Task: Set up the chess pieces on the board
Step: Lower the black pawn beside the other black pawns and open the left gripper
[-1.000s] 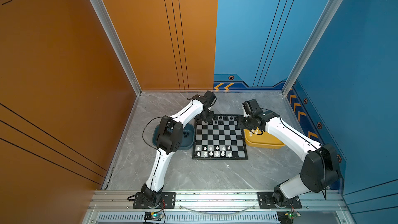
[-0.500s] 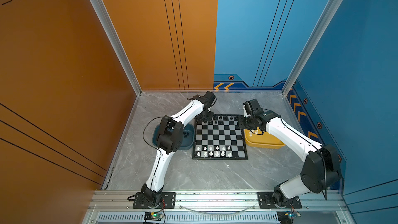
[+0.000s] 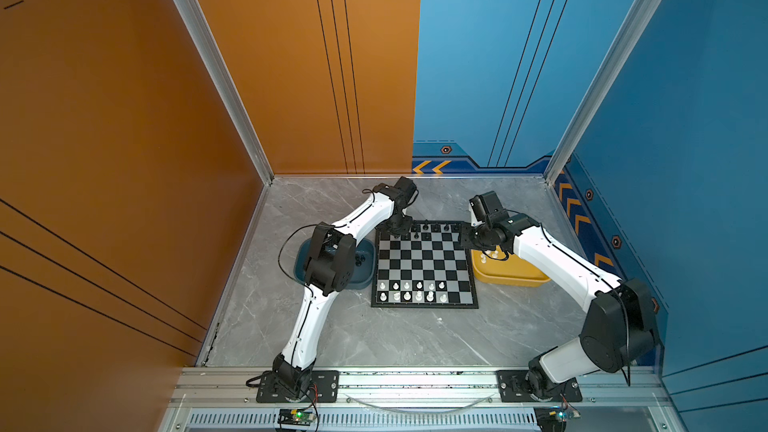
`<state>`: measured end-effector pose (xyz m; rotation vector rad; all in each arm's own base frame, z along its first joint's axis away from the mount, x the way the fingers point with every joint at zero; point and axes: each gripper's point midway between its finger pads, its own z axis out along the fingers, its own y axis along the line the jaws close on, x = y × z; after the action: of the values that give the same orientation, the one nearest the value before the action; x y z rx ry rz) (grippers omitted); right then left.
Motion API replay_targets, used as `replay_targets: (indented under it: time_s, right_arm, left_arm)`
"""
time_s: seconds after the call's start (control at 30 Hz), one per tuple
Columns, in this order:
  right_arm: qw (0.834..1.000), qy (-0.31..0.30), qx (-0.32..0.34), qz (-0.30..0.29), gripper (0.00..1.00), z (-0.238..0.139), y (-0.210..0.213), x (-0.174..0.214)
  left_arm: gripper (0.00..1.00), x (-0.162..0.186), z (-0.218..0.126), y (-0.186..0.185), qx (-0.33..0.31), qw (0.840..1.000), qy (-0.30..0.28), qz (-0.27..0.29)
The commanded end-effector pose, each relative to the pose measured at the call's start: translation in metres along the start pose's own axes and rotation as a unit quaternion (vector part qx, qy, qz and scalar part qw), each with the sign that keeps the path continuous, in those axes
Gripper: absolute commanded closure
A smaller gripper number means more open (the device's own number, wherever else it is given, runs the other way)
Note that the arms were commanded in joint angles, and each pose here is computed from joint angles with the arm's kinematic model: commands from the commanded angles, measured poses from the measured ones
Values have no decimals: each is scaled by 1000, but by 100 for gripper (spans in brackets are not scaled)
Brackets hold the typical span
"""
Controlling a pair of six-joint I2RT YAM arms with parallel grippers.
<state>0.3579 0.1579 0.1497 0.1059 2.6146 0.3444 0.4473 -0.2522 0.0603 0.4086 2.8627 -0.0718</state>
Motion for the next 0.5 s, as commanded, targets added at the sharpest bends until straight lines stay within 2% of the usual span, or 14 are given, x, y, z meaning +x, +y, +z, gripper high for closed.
replay_targets:
  time_s: [0.0,0.17,0.47]
  right_arm:
    - [1000,-6,-4,7,68,-6,-2,0]
    - [1000,-6,-3,7,67,-6,-3,1]
    - [1000,-7,-8,9,67,-7,-1,1]
  left_arm:
    - [100,5,10,6,-12,1000,18,-1]
    - [96,5,10,6,-12,1000,17,-2]
    - [79,5,8,4,-9,1000,16,1]
